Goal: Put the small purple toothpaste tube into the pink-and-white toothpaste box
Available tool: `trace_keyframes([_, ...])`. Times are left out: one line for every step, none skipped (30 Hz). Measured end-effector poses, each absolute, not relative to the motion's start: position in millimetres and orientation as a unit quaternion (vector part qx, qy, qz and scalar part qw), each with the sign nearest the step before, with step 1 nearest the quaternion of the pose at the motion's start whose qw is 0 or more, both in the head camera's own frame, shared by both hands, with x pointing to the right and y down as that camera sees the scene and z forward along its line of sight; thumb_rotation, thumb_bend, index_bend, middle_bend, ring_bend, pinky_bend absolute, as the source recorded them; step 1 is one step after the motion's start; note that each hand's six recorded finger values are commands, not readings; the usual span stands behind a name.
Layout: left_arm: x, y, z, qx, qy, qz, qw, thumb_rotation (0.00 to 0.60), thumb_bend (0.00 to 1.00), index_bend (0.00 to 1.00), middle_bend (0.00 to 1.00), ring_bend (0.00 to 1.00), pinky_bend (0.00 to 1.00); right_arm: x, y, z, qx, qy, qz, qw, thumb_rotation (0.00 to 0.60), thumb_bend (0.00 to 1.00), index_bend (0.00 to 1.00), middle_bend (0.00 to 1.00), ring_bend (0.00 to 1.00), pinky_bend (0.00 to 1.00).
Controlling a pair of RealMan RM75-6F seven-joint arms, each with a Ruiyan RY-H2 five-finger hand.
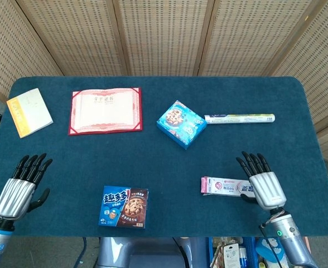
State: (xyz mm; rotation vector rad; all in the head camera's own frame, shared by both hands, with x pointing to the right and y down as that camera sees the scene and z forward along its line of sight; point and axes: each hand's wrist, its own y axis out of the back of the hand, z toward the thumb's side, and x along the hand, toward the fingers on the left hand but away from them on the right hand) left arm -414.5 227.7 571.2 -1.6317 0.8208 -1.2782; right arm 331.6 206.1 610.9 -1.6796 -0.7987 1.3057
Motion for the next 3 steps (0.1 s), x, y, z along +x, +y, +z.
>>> trace_keyframes([-417.9, 231.7, 571.6, -0.656, 0.329, -0.518, 0.439, 0.6, 0.42, 0.0, 0.0, 0.0, 0.0, 334.6, 208.2, 609.1, -0.665, -0.321, 0.522, 0.426, 0.6, 0.17, 0.0, 0.0, 0.0, 0.0])
trace_keyframes([-420.5, 234.3, 571.9, -0.654, 0.329, -0.521, 0.439, 0.6, 0.42, 0.0, 0.0, 0.0, 0.0, 339.7, 211.8, 607.5, -0.659, -0.323, 0.525, 0.431, 0.6, 0.17, 0.0, 0.0, 0.0, 0.0])
trace_keyframes([-423.0, 236.6, 572.2, -0.653, 0.328, -0.523, 0.438, 0.6, 0.42, 0.0, 0.0, 0.0, 0.0, 343.8, 214.7, 607.0, -0.655, -0.324, 0.528, 0.432, 0.6, 0.17, 0.0, 0.0, 0.0, 0.0])
